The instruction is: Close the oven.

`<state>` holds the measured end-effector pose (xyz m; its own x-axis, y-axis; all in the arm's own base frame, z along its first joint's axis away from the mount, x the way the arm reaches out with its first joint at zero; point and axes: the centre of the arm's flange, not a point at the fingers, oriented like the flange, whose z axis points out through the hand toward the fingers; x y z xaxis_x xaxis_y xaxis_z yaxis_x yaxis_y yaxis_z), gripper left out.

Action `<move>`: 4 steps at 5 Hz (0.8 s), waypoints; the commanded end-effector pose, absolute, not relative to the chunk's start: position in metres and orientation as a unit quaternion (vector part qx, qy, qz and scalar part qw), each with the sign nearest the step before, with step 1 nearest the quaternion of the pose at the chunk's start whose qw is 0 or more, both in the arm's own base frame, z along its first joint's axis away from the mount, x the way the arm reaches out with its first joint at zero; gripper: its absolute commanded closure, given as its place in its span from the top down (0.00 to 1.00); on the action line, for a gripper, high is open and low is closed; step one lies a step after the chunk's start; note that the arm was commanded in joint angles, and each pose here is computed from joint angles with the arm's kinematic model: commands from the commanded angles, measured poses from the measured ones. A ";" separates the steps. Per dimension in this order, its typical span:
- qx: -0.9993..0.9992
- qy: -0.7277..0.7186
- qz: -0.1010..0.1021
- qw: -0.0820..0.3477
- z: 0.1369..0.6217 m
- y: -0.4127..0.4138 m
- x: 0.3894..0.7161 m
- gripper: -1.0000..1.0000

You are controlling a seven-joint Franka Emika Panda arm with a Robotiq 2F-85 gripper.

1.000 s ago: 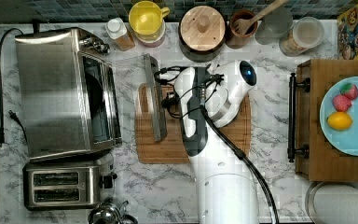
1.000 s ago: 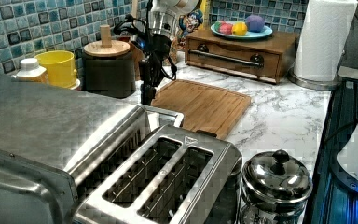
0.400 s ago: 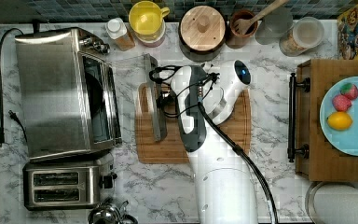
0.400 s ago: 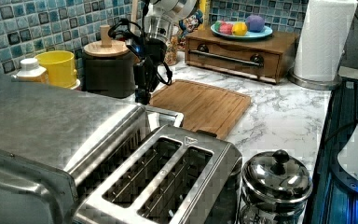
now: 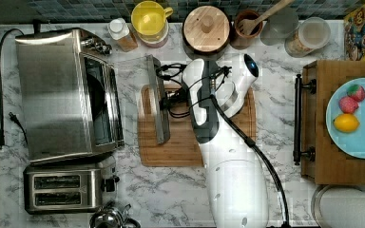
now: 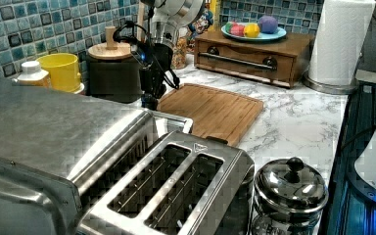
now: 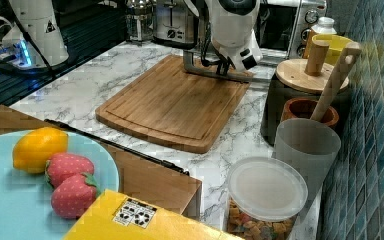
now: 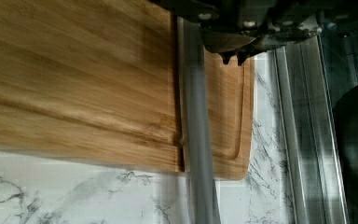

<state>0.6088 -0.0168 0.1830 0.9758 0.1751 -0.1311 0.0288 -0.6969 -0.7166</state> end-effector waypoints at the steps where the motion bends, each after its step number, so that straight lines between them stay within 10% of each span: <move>1: -0.896 -0.194 0.051 0.396 0.300 0.105 0.641 0.00; 4: -0.896 -0.240 0.017 0.372 0.390 0.160 0.626 0.00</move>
<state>0.6123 0.0042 0.2324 0.9680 0.2376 -0.0809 0.1079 -0.6849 -0.7206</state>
